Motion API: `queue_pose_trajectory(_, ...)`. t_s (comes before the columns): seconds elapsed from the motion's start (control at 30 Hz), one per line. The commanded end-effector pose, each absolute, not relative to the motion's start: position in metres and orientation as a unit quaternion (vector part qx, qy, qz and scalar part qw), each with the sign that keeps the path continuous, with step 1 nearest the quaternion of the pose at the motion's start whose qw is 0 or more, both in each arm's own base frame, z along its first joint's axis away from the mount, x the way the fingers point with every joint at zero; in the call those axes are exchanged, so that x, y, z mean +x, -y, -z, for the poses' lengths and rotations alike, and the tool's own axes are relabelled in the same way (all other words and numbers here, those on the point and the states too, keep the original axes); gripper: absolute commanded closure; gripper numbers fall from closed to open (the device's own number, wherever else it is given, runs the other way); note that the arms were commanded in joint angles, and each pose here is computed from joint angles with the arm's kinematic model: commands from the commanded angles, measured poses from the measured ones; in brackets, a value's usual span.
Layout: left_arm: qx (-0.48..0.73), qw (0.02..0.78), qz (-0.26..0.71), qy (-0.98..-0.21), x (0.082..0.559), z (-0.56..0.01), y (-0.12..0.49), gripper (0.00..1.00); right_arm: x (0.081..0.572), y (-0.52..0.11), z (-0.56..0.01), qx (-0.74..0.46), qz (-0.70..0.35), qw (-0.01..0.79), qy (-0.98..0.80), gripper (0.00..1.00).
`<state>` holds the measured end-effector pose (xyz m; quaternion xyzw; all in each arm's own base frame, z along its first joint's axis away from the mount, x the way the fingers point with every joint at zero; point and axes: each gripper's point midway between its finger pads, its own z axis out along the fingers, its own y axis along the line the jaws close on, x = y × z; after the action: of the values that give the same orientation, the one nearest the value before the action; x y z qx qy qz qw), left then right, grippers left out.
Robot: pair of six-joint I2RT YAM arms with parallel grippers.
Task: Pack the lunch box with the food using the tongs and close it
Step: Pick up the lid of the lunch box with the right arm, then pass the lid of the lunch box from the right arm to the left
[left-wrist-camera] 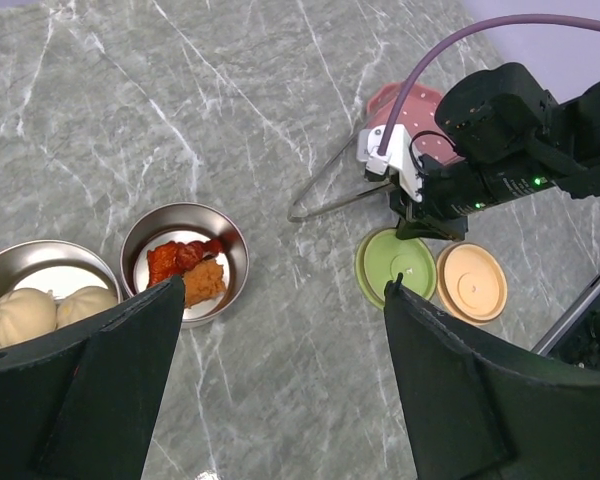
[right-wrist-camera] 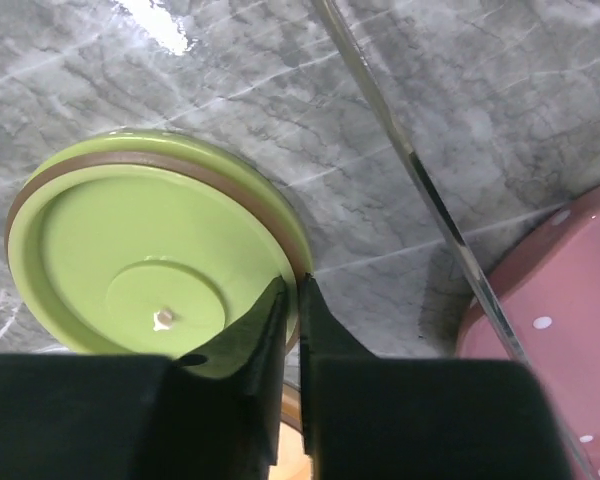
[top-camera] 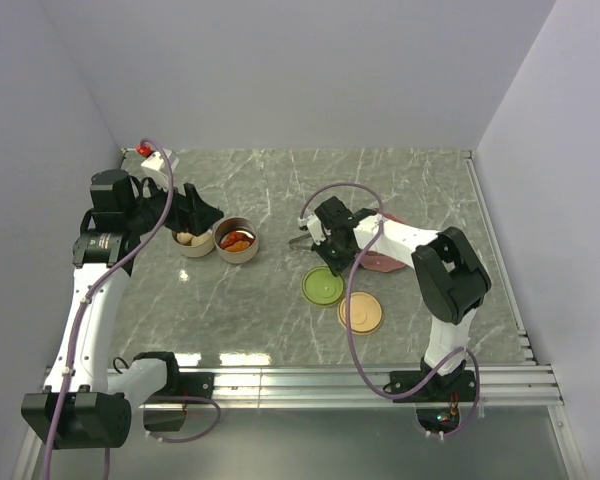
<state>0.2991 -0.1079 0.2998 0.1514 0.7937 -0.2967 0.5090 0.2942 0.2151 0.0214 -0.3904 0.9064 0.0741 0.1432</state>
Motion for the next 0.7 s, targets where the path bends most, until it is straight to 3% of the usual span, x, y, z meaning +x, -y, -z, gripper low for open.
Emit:
queue_pose_trajectory(0.0, 0.173, 0.526, 0.305, -0.775, 0.296, -0.314, 0.112, 0.13, 0.283, -0.22, -0.025, -0.397, -0.093, 0.139, -0.902, 0.93)
queue_pose_trajectory(0.07, 0.18, 0.522, 0.301, -0.778, 0.295, -0.313, 0.111, 0.1, 0.284, -0.226, -0.045, -0.397, -0.111, 0.153, -0.898, 1.0)
queue_pose_trajectory(0.33, 0.193, 0.532, 0.327, -0.757, 0.288, -0.335, 0.12, 0.03, 0.278, -0.27, -0.138, -0.405, -0.237, 0.215, -0.856, 1.0)
queue_pose_trajectory(0.53, 0.202, 0.529, 0.409, -0.715, 0.264, -0.359, 0.141, 0.03, 0.296, -0.294, -0.217, -0.388, -0.292, 0.29, -0.825, 1.0)
queue_pose_trajectory(0.67, 0.21, 0.474, 0.499, -0.694, 0.241, -0.367, 0.159, 0.05, 0.312, -0.304, -0.274, -0.362, -0.355, 0.336, -0.794, 1.0)
